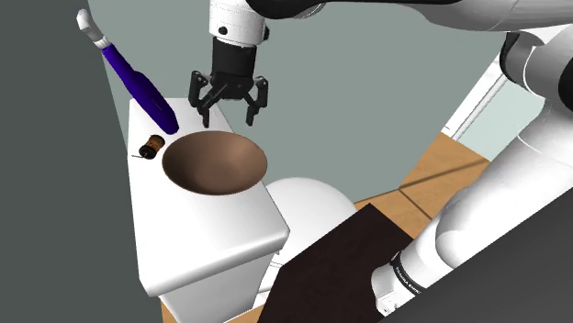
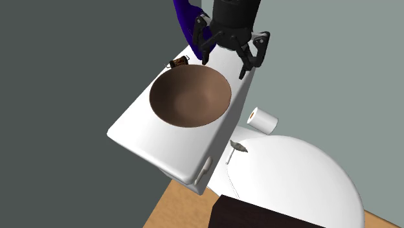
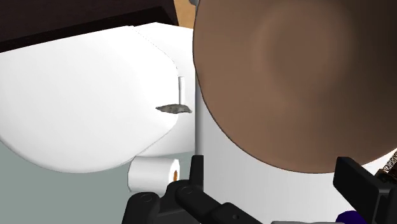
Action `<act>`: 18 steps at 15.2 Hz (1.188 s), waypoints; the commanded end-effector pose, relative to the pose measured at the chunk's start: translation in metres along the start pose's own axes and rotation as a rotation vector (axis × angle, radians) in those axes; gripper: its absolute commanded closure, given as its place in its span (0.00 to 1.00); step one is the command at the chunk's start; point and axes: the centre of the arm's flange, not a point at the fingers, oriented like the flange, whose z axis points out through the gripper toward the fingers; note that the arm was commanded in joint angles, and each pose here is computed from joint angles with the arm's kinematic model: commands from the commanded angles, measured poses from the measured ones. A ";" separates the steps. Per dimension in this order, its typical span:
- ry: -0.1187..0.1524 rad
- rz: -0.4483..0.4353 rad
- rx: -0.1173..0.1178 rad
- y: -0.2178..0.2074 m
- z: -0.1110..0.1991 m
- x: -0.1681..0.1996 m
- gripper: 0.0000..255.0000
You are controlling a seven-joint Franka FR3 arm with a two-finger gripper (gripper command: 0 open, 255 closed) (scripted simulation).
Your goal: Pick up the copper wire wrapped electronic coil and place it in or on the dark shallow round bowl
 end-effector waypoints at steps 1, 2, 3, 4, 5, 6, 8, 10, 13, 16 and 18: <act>0.000 0.010 0.004 -0.024 0.005 0.008 0.00; 0.000 0.013 0.005 -0.036 0.007 0.012 0.00; 0.000 0.017 0.007 -0.048 0.009 0.017 0.00; 0.000 0.021 0.008 -0.060 0.010 0.021 0.00; 0.000 0.024 0.010 -0.072 0.012 0.026 0.00; -0.001 0.028 0.011 -0.084 0.013 0.031 0.00; -0.001 0.035 0.014 -0.108 0.016 0.040 0.00; -0.001 0.043 0.017 -0.132 0.019 0.050 0.00; -0.001 0.043 0.017 -0.133 0.030 0.050 0.00; -0.001 0.043 0.017 -0.133 0.046 0.050 0.00; -0.001 0.043 0.017 -0.133 0.059 0.050 0.00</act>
